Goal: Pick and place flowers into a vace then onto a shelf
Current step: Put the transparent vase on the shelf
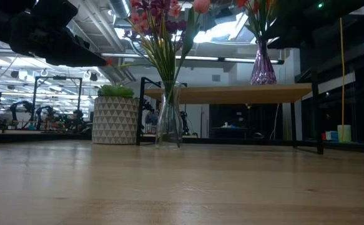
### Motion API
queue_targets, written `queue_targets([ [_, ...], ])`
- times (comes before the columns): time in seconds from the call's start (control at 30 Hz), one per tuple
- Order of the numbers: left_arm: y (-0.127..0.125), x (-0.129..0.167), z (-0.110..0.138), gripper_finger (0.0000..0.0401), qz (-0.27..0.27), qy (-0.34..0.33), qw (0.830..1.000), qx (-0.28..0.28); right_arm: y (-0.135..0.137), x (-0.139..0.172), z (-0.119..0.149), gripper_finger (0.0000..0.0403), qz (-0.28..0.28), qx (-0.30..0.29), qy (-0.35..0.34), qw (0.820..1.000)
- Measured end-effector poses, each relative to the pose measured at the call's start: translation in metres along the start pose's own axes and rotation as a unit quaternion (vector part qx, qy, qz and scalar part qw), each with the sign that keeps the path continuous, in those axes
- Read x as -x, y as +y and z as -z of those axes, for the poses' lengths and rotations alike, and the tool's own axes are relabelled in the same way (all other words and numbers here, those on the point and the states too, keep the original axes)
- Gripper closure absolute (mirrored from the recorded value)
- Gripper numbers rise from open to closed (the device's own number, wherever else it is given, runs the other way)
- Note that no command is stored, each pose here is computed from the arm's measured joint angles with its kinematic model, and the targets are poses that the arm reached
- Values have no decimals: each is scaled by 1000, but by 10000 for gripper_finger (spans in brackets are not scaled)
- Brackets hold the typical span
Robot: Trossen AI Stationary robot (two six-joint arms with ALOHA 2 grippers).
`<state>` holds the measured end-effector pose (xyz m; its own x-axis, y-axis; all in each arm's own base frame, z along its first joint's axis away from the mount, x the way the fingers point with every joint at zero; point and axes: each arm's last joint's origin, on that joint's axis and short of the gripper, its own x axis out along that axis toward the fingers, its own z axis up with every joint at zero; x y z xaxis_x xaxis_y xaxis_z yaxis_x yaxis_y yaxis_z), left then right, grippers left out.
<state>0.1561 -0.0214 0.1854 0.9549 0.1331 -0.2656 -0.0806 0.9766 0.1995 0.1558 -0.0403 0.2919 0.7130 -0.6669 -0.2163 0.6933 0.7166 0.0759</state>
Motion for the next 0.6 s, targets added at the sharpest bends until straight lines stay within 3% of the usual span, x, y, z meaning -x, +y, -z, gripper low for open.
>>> queue_targets([
  [0.37,0,0,0,396,0,0,1000,13,0,20,-6,208,-36,6,6,999],
  [0.6,0,0,0,399,0,-1,1000,13,25,22,6,326,-133,42,46,989],
])
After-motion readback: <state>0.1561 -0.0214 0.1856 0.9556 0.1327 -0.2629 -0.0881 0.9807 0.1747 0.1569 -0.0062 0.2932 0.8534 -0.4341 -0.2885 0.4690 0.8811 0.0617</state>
